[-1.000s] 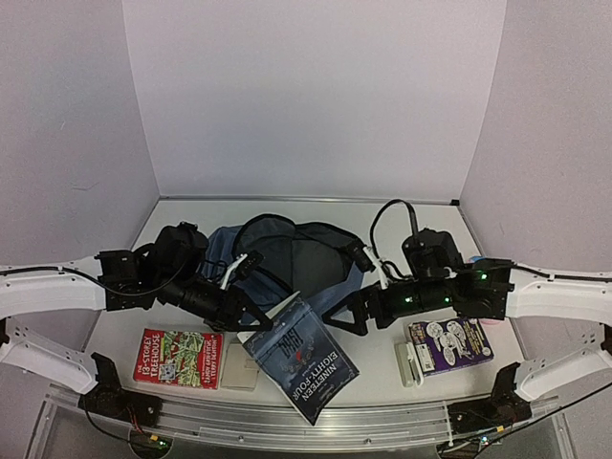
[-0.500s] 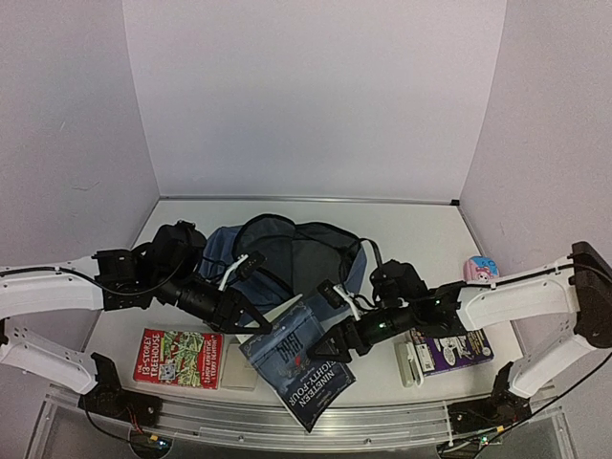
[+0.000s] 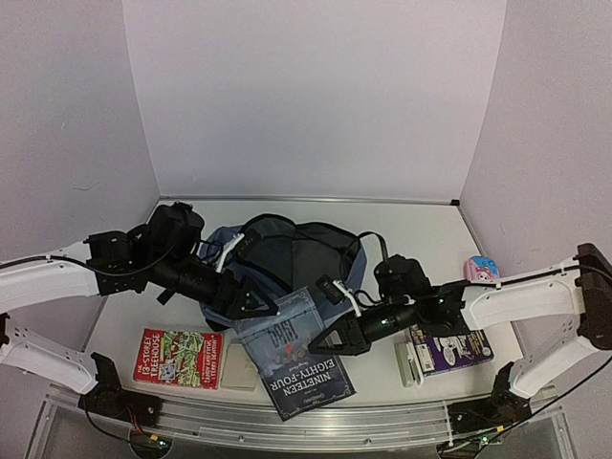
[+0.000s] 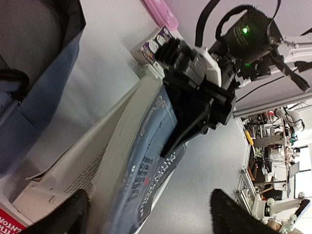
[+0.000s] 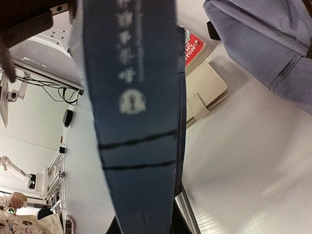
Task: Pack the student bag
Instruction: Pick up the book from the center of the board.
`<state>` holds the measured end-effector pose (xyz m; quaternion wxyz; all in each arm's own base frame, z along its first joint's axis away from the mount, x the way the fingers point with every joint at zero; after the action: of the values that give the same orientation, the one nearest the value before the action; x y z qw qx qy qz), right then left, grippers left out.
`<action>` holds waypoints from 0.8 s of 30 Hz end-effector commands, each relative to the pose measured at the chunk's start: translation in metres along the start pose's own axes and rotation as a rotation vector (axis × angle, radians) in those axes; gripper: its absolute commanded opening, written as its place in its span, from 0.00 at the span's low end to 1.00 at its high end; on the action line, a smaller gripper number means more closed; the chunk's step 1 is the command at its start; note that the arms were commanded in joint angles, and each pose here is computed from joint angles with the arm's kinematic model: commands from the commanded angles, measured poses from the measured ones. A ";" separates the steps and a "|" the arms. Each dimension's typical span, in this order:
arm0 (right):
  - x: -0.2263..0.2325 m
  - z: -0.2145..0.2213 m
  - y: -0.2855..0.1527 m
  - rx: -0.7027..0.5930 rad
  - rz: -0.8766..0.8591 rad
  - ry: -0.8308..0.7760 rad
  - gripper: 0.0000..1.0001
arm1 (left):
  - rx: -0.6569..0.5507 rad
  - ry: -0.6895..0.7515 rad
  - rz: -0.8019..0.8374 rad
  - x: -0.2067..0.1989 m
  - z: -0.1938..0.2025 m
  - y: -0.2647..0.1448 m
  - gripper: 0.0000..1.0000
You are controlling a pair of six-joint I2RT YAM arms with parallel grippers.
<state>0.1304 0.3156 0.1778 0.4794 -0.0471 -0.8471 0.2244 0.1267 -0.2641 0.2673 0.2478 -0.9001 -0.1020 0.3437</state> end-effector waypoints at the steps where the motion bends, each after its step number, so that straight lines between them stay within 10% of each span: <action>1: 0.034 -0.021 -0.020 -0.081 -0.064 -0.053 0.00 | -0.097 0.166 -0.062 -0.018 -0.037 -0.030 0.99; 24: 0.097 -0.028 -0.047 0.084 -0.257 -0.127 0.00 | 0.200 0.267 0.281 -0.025 -0.049 0.026 1.00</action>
<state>0.1147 0.3083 0.2322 0.5044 0.0128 -0.8238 0.2582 0.1458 -0.3064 0.2831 0.3255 -0.9071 0.0346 0.2646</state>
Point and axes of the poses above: each gripper's point midway between its finger pads, its own y axis out along the fingers, its own x axis along the line the jaws close on, z = x × y, the point moved 8 cm from there along -y, back along the fingers, and after that the axes turned 10 degrees about y, right-handed, at the moved point
